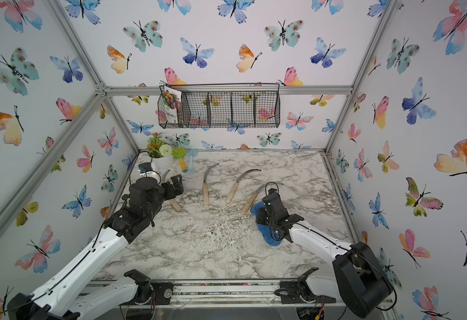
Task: Wipe small sickles with rags
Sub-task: Place the rag at the center of the board.
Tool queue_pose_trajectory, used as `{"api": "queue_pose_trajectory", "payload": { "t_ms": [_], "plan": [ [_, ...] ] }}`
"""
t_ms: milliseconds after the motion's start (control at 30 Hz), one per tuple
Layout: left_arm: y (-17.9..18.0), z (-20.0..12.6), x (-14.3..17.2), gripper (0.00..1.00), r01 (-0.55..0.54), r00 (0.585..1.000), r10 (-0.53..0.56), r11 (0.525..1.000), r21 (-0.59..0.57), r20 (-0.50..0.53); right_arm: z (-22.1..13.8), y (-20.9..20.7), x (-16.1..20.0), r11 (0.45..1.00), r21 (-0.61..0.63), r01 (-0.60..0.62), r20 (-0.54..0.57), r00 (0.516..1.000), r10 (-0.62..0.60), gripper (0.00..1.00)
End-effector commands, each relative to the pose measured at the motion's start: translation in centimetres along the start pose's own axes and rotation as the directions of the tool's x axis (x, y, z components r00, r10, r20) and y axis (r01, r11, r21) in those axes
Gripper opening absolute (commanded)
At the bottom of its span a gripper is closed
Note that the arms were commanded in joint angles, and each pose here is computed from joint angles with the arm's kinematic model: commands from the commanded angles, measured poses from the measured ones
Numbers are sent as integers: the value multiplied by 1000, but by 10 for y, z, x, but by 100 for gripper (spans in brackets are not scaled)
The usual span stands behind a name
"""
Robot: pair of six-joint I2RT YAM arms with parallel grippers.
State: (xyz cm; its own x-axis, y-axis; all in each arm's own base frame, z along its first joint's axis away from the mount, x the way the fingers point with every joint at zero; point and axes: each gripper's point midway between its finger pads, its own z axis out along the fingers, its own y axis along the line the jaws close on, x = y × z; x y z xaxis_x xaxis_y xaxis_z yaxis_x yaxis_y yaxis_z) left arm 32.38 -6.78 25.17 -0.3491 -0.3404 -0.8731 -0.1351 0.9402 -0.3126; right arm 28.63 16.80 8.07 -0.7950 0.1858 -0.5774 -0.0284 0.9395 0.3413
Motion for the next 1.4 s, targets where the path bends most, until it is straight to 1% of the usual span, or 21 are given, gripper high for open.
{"api": "queue_pose_trajectory", "payload": {
  "t_ms": [0, 100, 200, 233, 267, 300, 333, 433, 567, 667, 767, 833, 933, 1033, 1100, 1167, 1200, 1233, 1267, 1300, 1367],
  "plan": [
    [37, 0, -2, 99, 98, 993, -90, 989, -106, 81, -1, -24, 28, 997, 81, -5, -55, 998, 9, 2],
    [43, 3, 1, 99, 119, 988, -110, 990, -79, 110, -4, -26, 48, 997, 74, 14, -79, 997, -8, 2],
    [56, 8, 6, 99, 108, 991, -95, 985, -135, 98, -7, -27, 59, 998, 66, 18, -104, 995, -12, 1],
    [62, 10, 11, 99, 116, 991, -102, 979, -167, 91, -7, -25, 60, 998, 53, 21, -108, 994, -15, 7],
    [67, 12, 14, 99, 127, 990, -113, 975, -184, 85, -7, -22, 58, 999, 42, 24, -107, 994, -19, 24],
    [71, 13, 16, 99, 129, 990, -116, 973, -192, 79, -8, -20, 57, 999, 36, 27, -107, 994, -23, 54],
    [74, 14, 18, 99, 131, 990, -118, 971, -201, 79, -8, -17, 54, 999, 31, 29, -104, 994, -25, 97],
    [81, 14, 19, 99, 132, 989, -115, 966, -220, 89, -10, -12, 39, 998, 49, 31, -83, 996, -27, 98],
    [87, 11, 19, 99, 127, 989, -105, 960, -250, 102, -21, -13, 8, 991, 136, 8, -10, 1000, -6, 98],
    [90, 10, 20, 99, 127, 989, -102, 956, -265, 104, -36, -16, -15, 979, 205, -14, 49, 999, 4, 98],
    [95, 7, 19, 99, 126, 988, -96, 950, -286, 119, -58, -17, -43, 970, 239, -46, 129, 991, 16, 98],
    [98, 6, 20, 99, 126, 988, -92, 946, -298, 125, -73, -14, -57, 970, 237, -60, 180, 984, 17, 98],
    [101, 5, 20, 99, 123, 988, -86, 942, -311, 130, -79, 1, -67, 985, 169, -21, 194, 981, -12, 98],
    [105, 4, 18, 99, 124, 986, -78, 936, -330, 150, -91, -9, -86, 970, 235, -58, 244, 970, -1, 98],
    [107, 6, 21, 99, 98, 987, -48, 938, -333, 155, -97, -17, -111, 968, 231, -98, 336, 942, 15, 100],
    [111, 10, 25, 99, 59, 988, -5, 936, -347, 155, -106, -56, -129, 911, 339, -234, 449, 892, 62, 99],
    [113, 12, 28, 99, 33, 988, 23, 933, -358, 150, -109, -76, -137, 877, 384, -290, 510, 858, 60, 99],
    [115, 15, 31, 99, 8, 988, 50, 930, -366, 147, -104, -86, -141, 862, 402, -308, 556, 830, 37, 99],
    [118, 17, 33, 99, -10, 986, 72, 926, -378, 149, -100, -95, -143, 844, 444, -301, 600, 799, -31, 99],
    [124, 18, 35, 99, -26, 983, 98, 915, -403, 157, -91, -105, -139, 826, 499, -261, 609, 784, -120, 100],
    [140, 17, 40, 99, -12, 977, 110, 883, -469, 182, -83, -118, -133, 780, 604, -165, 599, 740, -307, 100]
  ]
}}
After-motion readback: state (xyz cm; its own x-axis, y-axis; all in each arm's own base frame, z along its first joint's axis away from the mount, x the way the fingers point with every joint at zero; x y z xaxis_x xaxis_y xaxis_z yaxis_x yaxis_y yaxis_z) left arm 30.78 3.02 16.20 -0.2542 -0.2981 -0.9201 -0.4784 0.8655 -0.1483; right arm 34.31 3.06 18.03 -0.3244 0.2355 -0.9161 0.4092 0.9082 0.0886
